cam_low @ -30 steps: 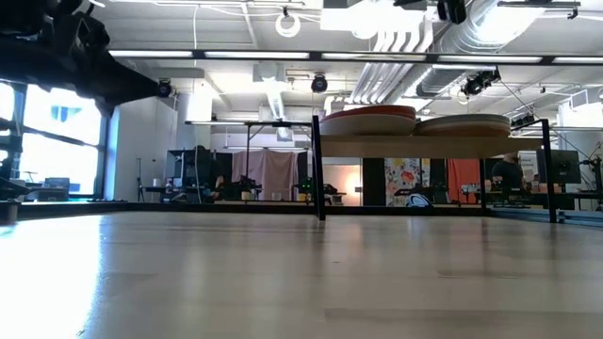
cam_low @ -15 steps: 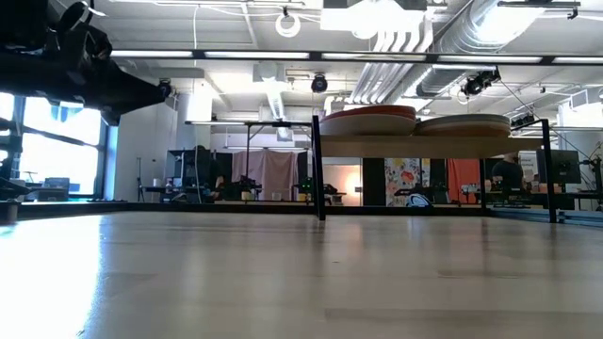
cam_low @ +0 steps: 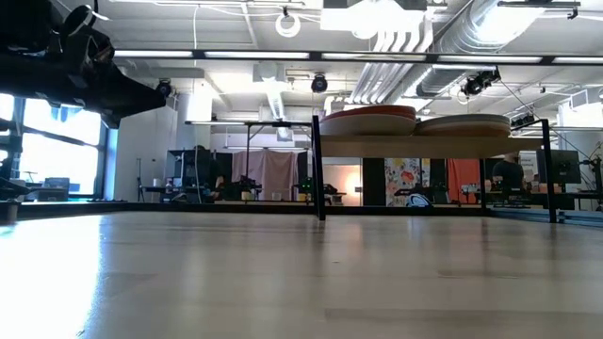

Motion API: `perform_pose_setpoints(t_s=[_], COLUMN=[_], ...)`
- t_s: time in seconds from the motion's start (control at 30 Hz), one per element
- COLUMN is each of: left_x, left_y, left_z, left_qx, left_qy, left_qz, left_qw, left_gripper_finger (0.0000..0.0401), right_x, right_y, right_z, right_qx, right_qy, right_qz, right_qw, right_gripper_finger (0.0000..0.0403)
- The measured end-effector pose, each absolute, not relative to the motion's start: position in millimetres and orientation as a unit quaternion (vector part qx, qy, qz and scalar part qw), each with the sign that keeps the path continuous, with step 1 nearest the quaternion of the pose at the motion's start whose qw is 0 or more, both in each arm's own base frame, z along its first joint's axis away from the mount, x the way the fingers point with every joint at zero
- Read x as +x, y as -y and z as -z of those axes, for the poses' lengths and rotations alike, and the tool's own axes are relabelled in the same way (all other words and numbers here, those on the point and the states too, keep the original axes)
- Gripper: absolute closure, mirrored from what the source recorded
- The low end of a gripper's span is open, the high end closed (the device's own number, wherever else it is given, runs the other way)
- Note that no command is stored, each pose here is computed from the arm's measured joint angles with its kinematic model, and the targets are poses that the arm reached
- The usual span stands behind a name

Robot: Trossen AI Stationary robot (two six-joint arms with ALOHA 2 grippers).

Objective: Place and stack plates onto a shelf
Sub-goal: Return to Home Position

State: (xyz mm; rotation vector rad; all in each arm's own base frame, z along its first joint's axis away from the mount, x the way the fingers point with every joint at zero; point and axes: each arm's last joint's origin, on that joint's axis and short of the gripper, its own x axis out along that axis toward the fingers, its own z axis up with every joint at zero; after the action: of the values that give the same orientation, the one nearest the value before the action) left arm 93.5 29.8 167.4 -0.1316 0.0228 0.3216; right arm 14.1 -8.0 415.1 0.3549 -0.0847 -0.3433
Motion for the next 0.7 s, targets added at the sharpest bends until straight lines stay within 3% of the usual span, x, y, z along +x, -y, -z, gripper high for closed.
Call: perform_pose_setpoints(t_s=[0.3,0.7], left_x=[94,94], left_y=[-30,-30], left_z=[-167,-167], left_qx=[-0.066,-0.066], left_qy=[-0.011,-0.011], left_qz=[-0.16,-0.16], left_qw=[0.985,0.985], left_gripper_finger=[0.0334,0.0334], right_x=[28,79], right_y=[11,22], right_z=[-333,-227], right_qx=[0.124,0.136], right_qy=[0.091,0.019], right_qz=[0.178,0.255], right_qw=[0.972,0.957], right_gripper_finger=[0.029,0.029])
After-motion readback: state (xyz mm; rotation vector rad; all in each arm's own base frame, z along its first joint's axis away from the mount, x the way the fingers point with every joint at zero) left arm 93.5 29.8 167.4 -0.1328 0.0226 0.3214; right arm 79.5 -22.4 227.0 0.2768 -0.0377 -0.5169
